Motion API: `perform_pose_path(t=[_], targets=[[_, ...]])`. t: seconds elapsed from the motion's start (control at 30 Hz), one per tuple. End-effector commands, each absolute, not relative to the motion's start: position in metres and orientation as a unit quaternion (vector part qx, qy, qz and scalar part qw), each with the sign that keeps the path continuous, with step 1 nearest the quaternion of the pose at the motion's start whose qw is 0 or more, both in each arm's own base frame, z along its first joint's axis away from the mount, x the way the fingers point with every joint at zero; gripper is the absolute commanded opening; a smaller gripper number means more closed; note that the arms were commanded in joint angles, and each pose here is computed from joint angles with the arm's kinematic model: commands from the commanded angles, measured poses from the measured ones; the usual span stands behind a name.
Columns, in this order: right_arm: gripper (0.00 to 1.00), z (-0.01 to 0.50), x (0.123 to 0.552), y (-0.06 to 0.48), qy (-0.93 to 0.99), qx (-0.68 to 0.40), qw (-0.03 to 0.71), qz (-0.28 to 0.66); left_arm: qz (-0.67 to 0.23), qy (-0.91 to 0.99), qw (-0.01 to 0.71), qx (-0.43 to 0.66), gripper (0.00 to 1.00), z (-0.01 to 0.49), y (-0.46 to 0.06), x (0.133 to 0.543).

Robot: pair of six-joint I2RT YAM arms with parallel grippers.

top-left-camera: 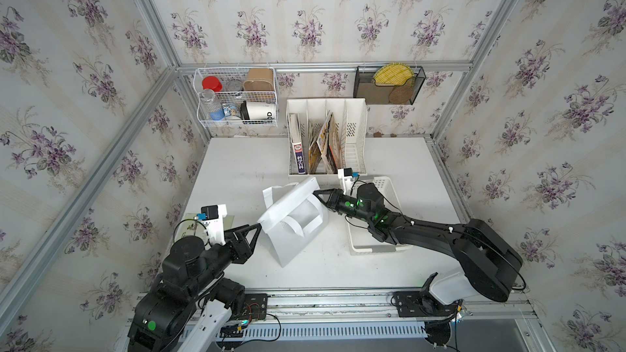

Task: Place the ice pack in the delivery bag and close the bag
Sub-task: Seal the adhesive seal in the delivery bag.

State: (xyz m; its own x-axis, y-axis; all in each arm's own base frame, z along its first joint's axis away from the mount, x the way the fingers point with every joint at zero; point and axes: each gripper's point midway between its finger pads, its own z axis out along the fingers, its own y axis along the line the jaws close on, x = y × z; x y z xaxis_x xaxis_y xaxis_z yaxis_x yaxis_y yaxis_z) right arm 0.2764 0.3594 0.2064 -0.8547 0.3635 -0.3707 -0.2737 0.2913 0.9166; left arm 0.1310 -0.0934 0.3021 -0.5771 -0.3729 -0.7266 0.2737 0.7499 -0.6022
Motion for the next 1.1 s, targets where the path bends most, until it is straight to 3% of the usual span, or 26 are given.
perform_pose_path(t=[0.0, 0.13, 0.37, 0.53, 0.73, 0.83, 1.07], targets=[[0.1, 0.213, 0.278, 0.359, 0.752, 0.024, 0.28, 0.597, -0.34, 0.82, 0.461, 0.007, 0.46, 0.312, -0.098, 0.132], [0.1, 0.214, 0.277, 0.358, 0.752, 0.023, 0.283, 0.595, -0.361, 0.831, 0.418, 0.069, 0.42, 0.318, -0.128, 0.146], [0.11, 0.214, 0.277, 0.353, 0.754, 0.024, 0.29, 0.589, -0.39, 0.825, 0.377, 0.158, 0.43, 0.327, -0.174, 0.167], [0.11, 0.215, 0.276, 0.353, 0.754, 0.019, 0.292, 0.588, -0.342, 0.846, 0.354, 0.206, 0.47, 0.313, -0.195, 0.186], [0.11, 0.213, 0.273, 0.354, 0.755, 0.015, 0.286, 0.59, -0.19, 0.894, 0.356, 0.194, 0.59, 0.284, -0.167, 0.225], [0.12, 0.213, 0.272, 0.355, 0.755, 0.011, 0.284, 0.591, -0.141, 0.915, 0.319, 0.204, 0.61, 0.269, -0.163, 0.238], [0.14, 0.214, 0.268, 0.358, 0.752, 0.001, 0.277, 0.598, -0.154, 0.919, 0.278, 0.236, 0.63, 0.253, -0.182, 0.246]])
